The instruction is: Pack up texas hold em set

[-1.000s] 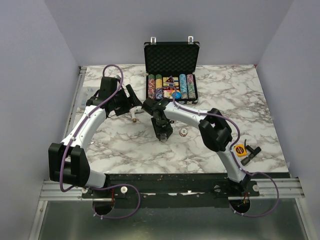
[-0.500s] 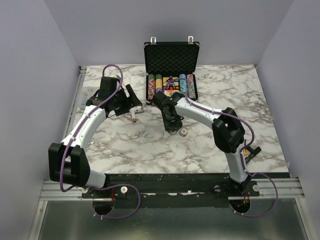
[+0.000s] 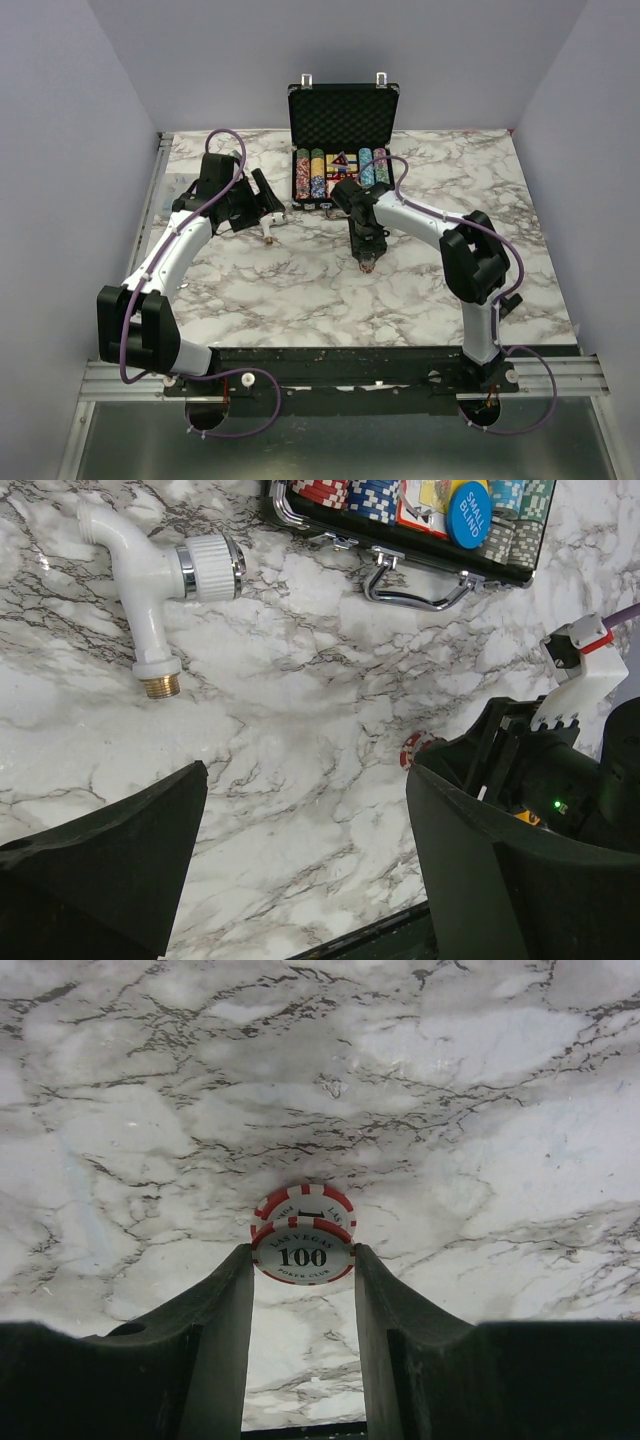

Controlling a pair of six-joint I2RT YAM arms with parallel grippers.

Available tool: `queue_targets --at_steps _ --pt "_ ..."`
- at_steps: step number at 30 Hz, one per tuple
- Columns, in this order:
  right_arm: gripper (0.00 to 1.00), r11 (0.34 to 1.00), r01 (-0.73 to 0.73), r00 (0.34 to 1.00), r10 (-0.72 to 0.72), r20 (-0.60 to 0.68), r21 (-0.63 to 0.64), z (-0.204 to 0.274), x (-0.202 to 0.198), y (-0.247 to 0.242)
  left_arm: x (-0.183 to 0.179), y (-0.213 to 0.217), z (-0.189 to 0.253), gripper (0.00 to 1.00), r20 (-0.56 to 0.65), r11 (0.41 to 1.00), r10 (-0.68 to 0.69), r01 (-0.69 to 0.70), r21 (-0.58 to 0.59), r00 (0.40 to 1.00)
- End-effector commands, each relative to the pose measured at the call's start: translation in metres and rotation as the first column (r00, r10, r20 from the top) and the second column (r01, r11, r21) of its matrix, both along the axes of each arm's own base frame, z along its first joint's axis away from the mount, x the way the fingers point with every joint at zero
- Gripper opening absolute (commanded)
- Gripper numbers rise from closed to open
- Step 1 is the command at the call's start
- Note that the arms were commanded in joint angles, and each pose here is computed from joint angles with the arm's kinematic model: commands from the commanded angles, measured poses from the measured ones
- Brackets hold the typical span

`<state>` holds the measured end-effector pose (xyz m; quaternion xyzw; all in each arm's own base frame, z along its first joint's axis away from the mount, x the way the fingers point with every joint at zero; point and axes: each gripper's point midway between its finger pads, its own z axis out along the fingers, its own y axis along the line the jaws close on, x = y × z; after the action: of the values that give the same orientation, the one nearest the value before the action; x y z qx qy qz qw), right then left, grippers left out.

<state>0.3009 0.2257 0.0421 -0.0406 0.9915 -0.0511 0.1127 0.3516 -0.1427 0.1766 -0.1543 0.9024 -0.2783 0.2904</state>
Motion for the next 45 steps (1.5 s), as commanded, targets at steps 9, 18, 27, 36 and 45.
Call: queue_targets --at_steps 9,18,27,36,45 --pt "0.39 1.000 -0.013 1.000 0.013 0.004 0.017 -0.007 0.006 0.004 0.006 -0.003 0.007 0.80 0.010 1.000 -0.007 0.007 -0.018 1.000" --pt "0.53 0.999 -0.019 1.000 0.020 -0.016 0.029 -0.010 0.002 0.006 0.006 -0.003 0.007 0.80 0.010 1.000 -0.008 0.008 -0.019 1.000" --pt "0.69 0.995 0.064 0.994 -0.070 0.085 0.071 0.014 0.007 0.001 0.004 -0.010 0.006 0.80 -0.007 0.998 -0.026 0.026 -0.058 1.000" --pt "0.95 0.808 0.474 0.823 -0.548 0.151 0.350 0.040 0.023 -0.013 0.002 -0.010 0.009 0.79 0.000 0.997 -0.029 0.029 -0.065 1.000" --pt "1.00 0.370 0.793 0.454 -0.888 -0.065 0.483 0.037 0.016 -0.027 0.000 -0.014 0.009 0.77 -0.014 0.995 -0.036 0.035 -0.090 0.999"
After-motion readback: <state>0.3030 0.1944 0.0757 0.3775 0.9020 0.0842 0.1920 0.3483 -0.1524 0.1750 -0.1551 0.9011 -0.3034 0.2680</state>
